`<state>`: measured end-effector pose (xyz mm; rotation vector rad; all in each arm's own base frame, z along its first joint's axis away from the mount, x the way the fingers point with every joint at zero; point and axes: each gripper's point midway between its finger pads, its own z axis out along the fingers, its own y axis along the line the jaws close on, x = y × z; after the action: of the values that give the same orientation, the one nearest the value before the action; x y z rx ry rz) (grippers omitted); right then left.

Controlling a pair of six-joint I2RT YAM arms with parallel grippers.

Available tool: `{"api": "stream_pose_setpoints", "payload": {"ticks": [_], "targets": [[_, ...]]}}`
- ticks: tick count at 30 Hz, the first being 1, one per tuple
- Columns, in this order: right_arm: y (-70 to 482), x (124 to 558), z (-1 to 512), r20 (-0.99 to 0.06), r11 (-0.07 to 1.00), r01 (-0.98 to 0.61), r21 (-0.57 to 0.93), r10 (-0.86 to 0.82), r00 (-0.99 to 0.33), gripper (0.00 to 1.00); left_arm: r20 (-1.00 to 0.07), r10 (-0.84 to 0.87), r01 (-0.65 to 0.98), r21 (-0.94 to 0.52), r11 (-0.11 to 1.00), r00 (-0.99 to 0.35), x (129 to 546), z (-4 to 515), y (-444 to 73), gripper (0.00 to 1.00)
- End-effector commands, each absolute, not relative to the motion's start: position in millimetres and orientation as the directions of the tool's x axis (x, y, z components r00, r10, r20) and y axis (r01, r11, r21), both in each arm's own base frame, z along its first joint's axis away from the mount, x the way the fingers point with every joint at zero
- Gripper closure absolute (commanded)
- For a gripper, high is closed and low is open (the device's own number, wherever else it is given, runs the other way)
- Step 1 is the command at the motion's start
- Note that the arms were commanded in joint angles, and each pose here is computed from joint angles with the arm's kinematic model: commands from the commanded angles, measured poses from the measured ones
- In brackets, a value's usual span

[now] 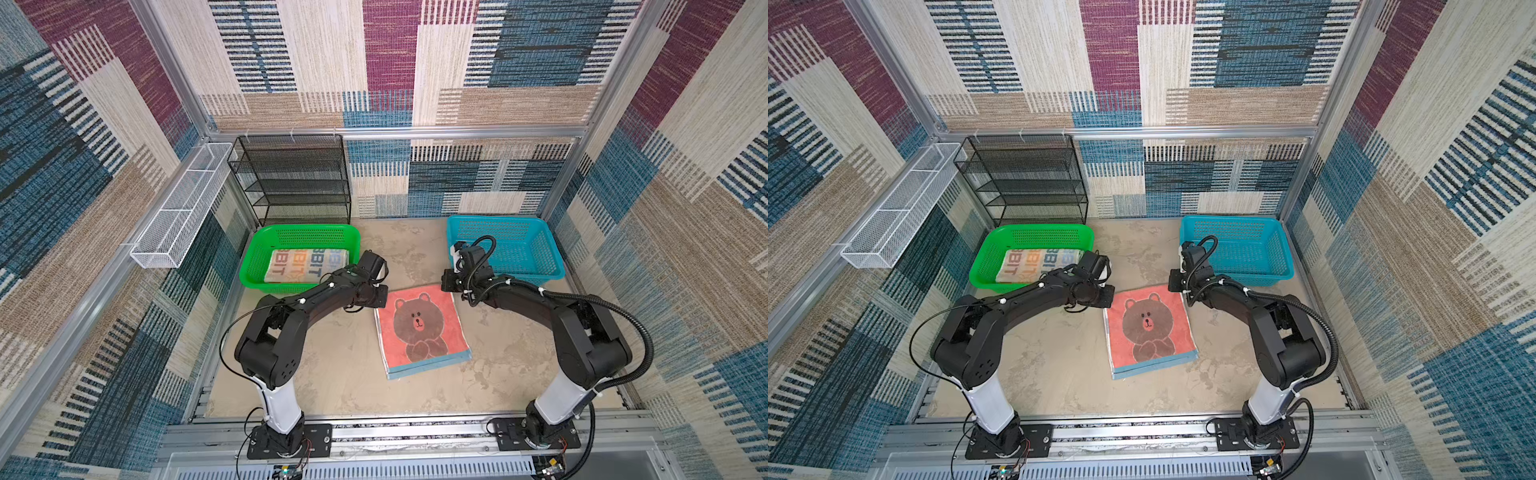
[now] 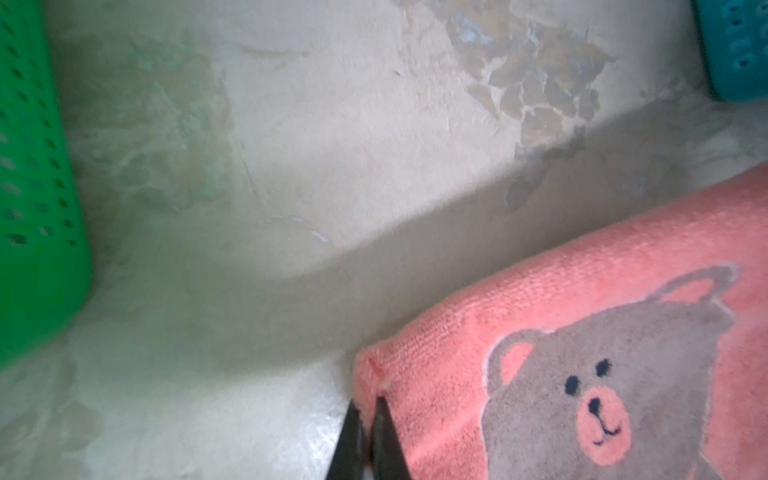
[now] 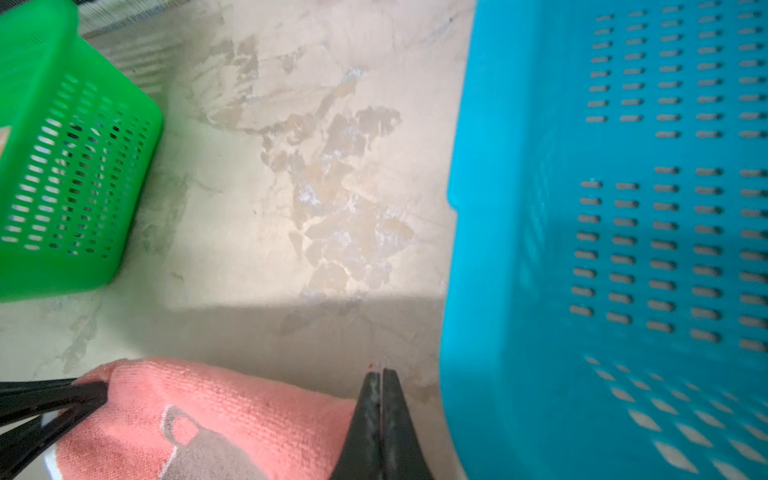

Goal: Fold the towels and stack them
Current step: 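Fold the far edge over toward the robot with both grippers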

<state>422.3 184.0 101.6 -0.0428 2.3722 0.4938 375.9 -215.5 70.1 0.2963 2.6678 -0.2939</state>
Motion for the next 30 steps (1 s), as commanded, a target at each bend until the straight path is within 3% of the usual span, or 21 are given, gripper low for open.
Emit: {"api": "stream_pose_setpoints", "payload": {"ticks": [1, 10, 19, 25, 30], "targets": [[189, 435, 124, -0.704, 0.921, -0.203, 0.332, 0.098, -0.703, 1.00, -0.479, 0.182, 0.270, -0.120, 0.955, -0.859, 387, 84, -207, 1.00], [190, 450, 150, -0.768, 0.923, -0.225, 0.312, 0.106, -0.632, 1.00, -0.580, 0.201, 0.296, -0.073, 0.952, -0.789, 403, 117, -196, 1.00], [182, 409, 141, -0.746, 0.909, -0.247, 0.336, 0.097, -0.659, 1.00, -0.608, 0.188, 0.400, -0.235, 0.886, -0.771, 351, 123, -214, 1.00], [179, 379, 129, -0.711, 0.892, -0.265, 0.366, 0.084, -0.698, 1.00, -0.575, 0.139, 0.409, -0.372, 0.833, -0.806, 311, 118, -230, 1.00], [174, 356, 113, -0.677, 0.887, -0.253, 0.387, 0.087, -0.731, 1.00, -0.539, 0.144, 0.397, -0.390, 0.831, -0.830, 286, 105, -235, 1.00]]}}
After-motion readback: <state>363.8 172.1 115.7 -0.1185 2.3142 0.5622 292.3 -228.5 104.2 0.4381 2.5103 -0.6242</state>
